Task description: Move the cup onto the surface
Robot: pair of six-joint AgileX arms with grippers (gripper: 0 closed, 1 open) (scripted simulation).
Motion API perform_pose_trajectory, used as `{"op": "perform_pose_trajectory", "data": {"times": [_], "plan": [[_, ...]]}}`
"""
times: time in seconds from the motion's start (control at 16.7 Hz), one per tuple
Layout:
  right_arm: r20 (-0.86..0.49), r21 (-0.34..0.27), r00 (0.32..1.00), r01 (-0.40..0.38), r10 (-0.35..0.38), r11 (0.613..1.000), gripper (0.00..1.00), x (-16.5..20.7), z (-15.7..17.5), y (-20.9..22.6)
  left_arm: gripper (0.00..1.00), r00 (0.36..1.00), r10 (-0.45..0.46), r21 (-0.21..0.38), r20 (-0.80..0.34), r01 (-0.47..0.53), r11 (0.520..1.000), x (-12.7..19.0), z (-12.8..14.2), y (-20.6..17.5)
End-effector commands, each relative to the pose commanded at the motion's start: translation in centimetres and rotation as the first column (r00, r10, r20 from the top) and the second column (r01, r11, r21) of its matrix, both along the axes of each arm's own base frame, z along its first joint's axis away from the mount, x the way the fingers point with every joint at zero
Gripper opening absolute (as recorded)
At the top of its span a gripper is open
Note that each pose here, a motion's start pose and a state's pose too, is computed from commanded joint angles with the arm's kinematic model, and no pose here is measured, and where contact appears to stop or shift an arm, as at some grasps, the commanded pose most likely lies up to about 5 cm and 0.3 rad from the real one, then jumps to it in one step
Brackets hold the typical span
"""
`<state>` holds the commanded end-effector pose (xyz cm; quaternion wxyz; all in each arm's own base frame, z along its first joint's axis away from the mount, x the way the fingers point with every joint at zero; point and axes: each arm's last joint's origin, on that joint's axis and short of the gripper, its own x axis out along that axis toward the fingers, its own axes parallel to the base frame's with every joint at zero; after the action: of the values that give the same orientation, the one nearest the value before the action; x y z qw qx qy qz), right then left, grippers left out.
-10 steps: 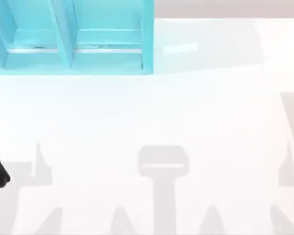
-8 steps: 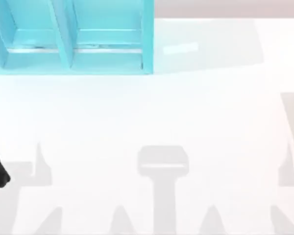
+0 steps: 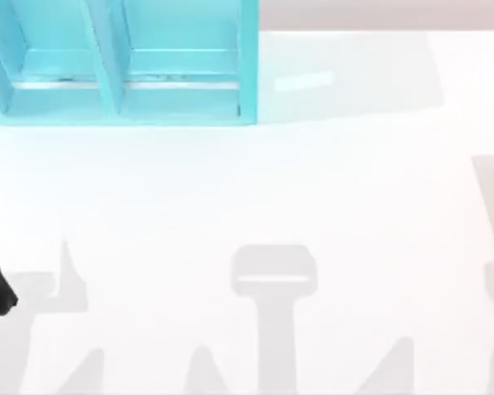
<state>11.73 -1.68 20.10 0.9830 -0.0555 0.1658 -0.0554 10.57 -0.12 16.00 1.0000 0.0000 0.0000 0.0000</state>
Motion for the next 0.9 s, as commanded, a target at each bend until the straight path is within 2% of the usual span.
{"op": "perform_pose_trajectory", "data": {"times": [0.18,0.42,0.66,0.9], "plan": [[-0.231,-0.047,0.971,0.048,-0.057,0.998,1.00,1.6,2.4,-1.5,1.00,1.000,0.000,0.000,0.000,0.000,1.000,0.0,0.0,0.0],[-0.538,-0.070,0.837,0.074,-0.100,0.995,1.00,4.8,5.0,-4.5,1.00,1.000,0.000,0.000,0.000,0.000,1.000,0.0,0.0,0.0],[-0.771,-0.025,0.633,0.078,-0.069,0.997,1.00,8.2,6.0,-8.7,1.00,1.000,0.000,0.000,0.000,0.000,1.000,0.0,0.0,0.0],[-0.895,0.060,0.445,0.087,0.015,0.994,1.00,10.6,5.6,-12.9,1.00,1.000,0.000,0.000,0.000,0.000,1.000,0.0,0.0,0.0]]}}
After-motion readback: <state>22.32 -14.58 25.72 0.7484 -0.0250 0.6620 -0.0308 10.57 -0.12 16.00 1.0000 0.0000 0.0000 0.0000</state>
